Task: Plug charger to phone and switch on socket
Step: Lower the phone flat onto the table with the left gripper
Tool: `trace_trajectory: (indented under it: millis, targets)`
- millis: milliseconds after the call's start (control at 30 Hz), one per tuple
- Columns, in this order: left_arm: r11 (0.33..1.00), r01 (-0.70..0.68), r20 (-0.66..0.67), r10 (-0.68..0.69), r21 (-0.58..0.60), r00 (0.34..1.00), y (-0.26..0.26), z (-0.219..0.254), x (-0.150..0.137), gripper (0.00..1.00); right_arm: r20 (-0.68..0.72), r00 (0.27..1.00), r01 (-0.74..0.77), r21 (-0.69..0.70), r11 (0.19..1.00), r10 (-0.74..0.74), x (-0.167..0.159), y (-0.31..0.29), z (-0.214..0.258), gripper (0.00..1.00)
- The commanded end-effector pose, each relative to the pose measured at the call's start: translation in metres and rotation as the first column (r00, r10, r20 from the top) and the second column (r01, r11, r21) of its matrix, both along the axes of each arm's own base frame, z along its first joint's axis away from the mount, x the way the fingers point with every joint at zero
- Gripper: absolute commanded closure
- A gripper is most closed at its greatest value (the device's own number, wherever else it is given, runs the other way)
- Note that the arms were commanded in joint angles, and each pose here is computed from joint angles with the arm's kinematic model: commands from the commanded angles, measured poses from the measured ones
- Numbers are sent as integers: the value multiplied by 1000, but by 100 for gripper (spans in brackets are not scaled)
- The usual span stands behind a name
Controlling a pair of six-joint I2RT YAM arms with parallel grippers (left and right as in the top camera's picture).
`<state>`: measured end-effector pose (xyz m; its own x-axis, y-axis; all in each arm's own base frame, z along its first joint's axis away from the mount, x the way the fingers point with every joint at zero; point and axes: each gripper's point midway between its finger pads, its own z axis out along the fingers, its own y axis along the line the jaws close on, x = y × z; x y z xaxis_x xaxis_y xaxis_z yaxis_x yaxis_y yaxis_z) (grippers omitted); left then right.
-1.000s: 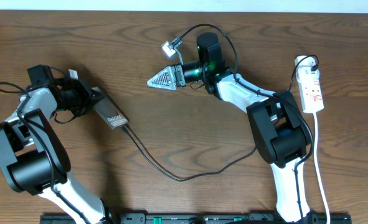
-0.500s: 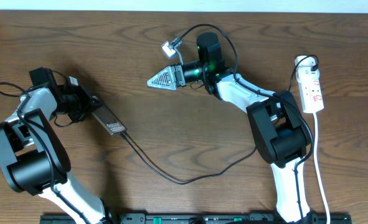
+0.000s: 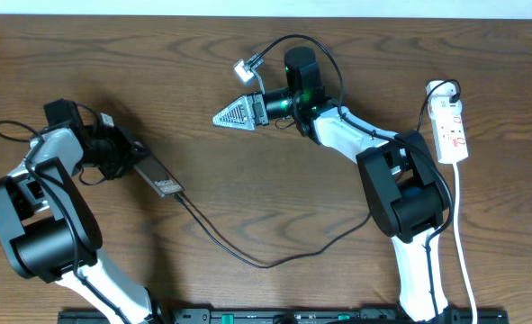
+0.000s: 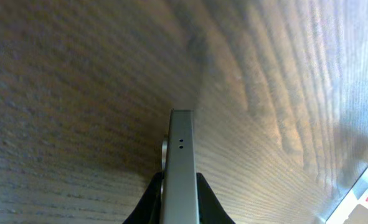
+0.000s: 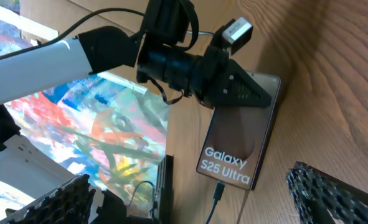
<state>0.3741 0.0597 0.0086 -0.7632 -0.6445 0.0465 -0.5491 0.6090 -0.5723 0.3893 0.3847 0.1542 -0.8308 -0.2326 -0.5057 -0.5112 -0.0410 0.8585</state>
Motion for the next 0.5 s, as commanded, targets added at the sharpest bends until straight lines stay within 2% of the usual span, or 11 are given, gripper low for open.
trace_trajectory:
  millis: [0, 400, 467]
  targets:
    - [1000, 17, -24, -17, -12, 1000, -6, -11, -10, 93, 29, 1000, -8, 16, 1000, 8, 1, 0, 12, 1]
    - [1000, 17, -34, -17, -17, 999, -8, -14, -14, 92, 29, 1000, -9, 16, 1000, 8, 1, 0, 12, 1]
    - [1000, 17, -34, -17, -17, 999, -8, -14, -14, 87, 29, 1000, -9, 16, 1000, 8, 1, 0, 12, 1]
